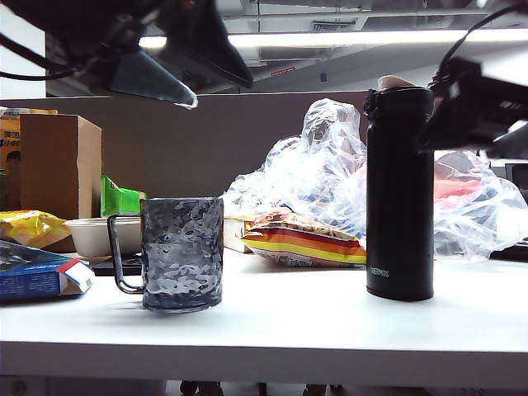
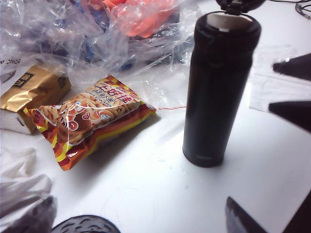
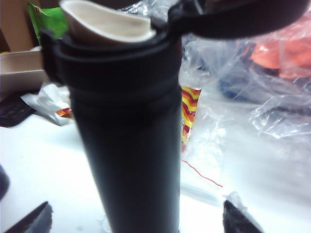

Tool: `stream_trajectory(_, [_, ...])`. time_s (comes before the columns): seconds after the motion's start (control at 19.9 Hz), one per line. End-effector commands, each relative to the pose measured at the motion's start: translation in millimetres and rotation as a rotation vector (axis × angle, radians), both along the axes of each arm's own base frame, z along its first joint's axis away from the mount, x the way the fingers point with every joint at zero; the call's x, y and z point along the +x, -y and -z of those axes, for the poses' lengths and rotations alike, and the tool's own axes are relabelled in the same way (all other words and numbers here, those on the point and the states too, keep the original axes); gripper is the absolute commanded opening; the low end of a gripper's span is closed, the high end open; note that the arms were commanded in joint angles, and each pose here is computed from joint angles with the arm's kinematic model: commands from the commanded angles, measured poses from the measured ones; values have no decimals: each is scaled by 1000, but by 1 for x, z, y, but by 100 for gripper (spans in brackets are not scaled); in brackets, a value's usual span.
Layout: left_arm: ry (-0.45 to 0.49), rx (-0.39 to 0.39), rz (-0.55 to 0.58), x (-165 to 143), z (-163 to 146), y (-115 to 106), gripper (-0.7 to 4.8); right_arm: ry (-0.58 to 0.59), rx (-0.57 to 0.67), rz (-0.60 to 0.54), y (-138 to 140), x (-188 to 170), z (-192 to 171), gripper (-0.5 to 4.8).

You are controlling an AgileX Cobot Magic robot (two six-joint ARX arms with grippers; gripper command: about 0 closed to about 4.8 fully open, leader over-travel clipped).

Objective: Pick up the black thermos, pour some water into the cup, then place the black thermos back on the table.

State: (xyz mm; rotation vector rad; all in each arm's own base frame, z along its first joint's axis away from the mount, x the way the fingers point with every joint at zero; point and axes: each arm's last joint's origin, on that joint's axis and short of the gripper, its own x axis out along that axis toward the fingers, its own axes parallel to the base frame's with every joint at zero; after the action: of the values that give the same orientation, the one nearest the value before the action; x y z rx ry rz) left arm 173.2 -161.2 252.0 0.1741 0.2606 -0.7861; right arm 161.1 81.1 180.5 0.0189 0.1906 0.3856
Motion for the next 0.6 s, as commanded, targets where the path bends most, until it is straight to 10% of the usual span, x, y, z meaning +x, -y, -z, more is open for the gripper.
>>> stream_trajectory(0.05, [12, -5, 3, 6, -5, 6, 479, 36, 20, 18, -7, 14, 7, 479])
stream_trajectory(0.6, [1, 8, 4, 7, -3, 7, 479, 72, 38, 27, -19, 39, 32, 479])
